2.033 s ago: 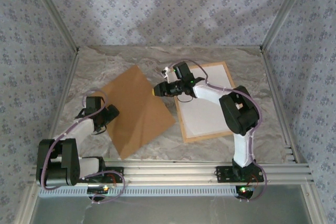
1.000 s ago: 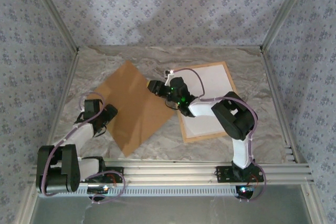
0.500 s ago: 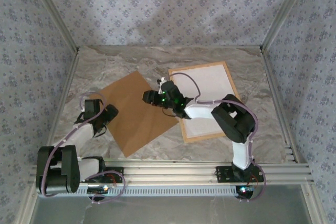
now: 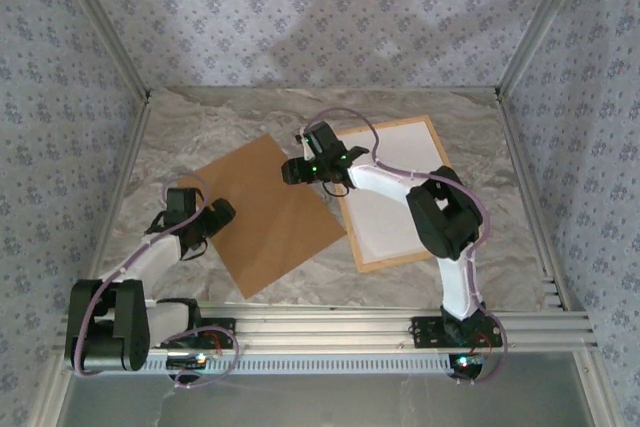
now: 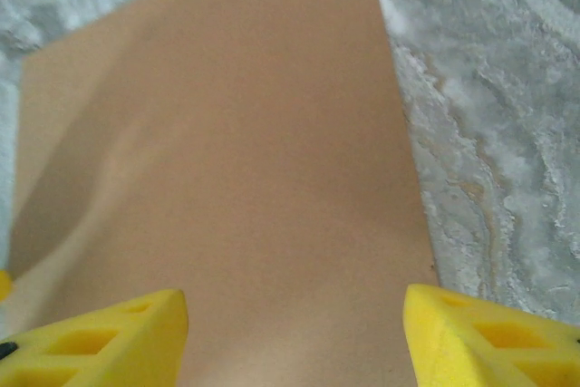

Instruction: Put the photo into the frame

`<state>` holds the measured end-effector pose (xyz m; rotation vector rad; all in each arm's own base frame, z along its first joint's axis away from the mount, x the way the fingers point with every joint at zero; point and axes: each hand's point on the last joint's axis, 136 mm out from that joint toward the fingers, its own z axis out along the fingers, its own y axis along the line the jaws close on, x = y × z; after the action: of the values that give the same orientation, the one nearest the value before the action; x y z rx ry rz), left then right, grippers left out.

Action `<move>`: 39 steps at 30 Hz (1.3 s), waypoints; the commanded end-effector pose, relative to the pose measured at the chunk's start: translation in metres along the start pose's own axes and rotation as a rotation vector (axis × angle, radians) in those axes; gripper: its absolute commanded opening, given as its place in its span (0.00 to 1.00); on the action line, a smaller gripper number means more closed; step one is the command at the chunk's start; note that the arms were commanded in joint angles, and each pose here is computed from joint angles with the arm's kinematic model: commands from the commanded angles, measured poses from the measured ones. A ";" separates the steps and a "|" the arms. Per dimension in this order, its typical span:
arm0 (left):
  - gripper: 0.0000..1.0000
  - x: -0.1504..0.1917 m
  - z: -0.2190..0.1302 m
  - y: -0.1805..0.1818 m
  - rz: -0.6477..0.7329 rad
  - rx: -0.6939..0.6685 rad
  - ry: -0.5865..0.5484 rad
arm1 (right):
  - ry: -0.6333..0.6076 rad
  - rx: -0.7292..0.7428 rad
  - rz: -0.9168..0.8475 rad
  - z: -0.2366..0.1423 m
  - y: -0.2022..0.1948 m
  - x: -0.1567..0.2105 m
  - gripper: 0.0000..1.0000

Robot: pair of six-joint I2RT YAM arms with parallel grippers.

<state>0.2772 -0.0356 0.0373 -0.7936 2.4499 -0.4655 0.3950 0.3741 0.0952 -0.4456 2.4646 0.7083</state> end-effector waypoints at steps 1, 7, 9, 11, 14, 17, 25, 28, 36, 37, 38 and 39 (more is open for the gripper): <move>0.93 0.010 0.001 -0.006 0.009 0.027 0.060 | 0.132 0.069 -0.018 0.010 -0.022 0.025 0.68; 0.93 0.015 0.004 0.001 0.019 0.002 0.073 | 0.191 0.110 -0.021 0.019 -0.030 0.031 0.70; 0.93 0.013 0.003 0.004 0.030 -0.017 0.063 | 0.203 0.119 -0.026 0.021 -0.032 0.033 0.70; 0.94 0.012 0.002 0.008 0.043 -0.037 0.056 | 0.223 0.131 -0.033 0.024 -0.033 0.037 0.70; 0.94 0.012 0.001 0.012 0.053 -0.061 0.051 | 0.251 0.145 -0.039 0.029 -0.036 0.044 0.70; 0.95 0.014 0.003 0.014 0.053 -0.063 0.056 | 0.270 0.153 -0.041 0.034 -0.039 0.049 0.71; 0.95 0.025 0.014 -0.013 0.016 0.092 0.131 | 0.342 -0.033 -0.047 0.037 -0.005 0.063 0.69; 0.95 0.025 0.017 -0.024 -0.003 0.157 0.140 | 0.346 -0.160 -0.046 0.024 0.019 0.061 0.67; 0.97 0.020 0.020 -0.042 -0.036 0.272 0.150 | 0.273 -0.427 0.003 -0.022 0.059 0.041 0.57; 0.96 0.019 0.019 -0.042 -0.040 0.277 0.147 | 0.264 -0.455 0.010 -0.027 0.063 0.038 0.56; 0.97 0.017 0.019 -0.042 -0.043 0.283 0.143 | 0.255 -0.480 0.014 -0.032 0.067 0.036 0.55; 0.97 0.016 0.019 -0.042 -0.047 0.289 0.141 | 0.251 -0.500 0.018 -0.036 0.070 0.035 0.54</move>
<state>0.2836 -0.0360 0.0300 -0.8561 2.4565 -0.5505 0.3592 0.3512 0.0535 -0.5620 2.7244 0.9027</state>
